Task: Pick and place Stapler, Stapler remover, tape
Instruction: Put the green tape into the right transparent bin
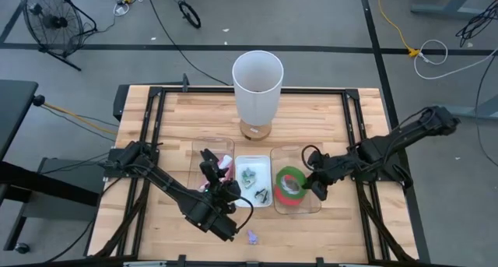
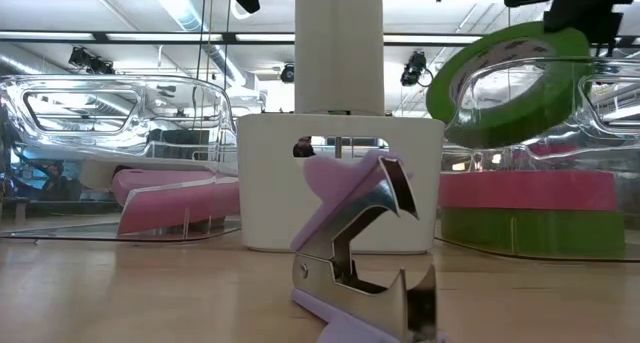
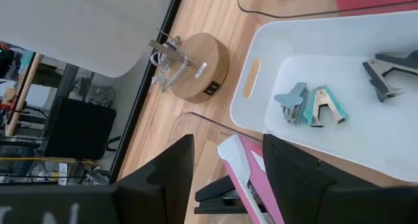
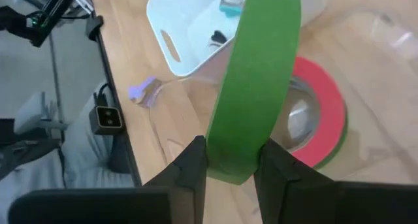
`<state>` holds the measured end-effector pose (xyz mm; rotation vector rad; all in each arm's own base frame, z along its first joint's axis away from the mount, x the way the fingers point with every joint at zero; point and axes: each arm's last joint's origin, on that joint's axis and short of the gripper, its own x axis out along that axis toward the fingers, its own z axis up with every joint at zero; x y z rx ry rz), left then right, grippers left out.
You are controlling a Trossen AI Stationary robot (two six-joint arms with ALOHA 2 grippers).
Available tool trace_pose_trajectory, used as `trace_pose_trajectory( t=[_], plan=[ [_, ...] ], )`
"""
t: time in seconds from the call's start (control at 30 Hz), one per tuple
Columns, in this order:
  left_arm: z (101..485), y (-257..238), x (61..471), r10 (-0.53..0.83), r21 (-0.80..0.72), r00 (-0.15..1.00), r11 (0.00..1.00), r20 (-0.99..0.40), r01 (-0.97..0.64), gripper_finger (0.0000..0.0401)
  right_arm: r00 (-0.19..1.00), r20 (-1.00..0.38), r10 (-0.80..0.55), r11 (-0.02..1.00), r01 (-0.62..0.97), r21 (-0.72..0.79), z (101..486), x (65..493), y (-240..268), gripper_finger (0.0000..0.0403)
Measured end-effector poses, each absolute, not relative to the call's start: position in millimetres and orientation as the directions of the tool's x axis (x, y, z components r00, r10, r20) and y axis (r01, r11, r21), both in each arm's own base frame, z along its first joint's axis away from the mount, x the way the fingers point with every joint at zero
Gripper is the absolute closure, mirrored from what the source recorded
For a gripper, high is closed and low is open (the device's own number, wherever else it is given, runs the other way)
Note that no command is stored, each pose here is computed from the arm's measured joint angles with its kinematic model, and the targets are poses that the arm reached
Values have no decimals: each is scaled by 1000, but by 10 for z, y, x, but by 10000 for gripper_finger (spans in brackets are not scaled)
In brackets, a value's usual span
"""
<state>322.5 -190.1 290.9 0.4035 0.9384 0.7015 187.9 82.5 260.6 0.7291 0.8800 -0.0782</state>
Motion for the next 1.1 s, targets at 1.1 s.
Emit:
trace_pose_trajectory(
  t=[1.1],
  plan=[
    [2904, -1893, 3228, 700, 591, 392, 714, -597, -375, 215, 620, -756, 211, 715, 429, 552, 2011, 1677, 781, 190]
  ],
)
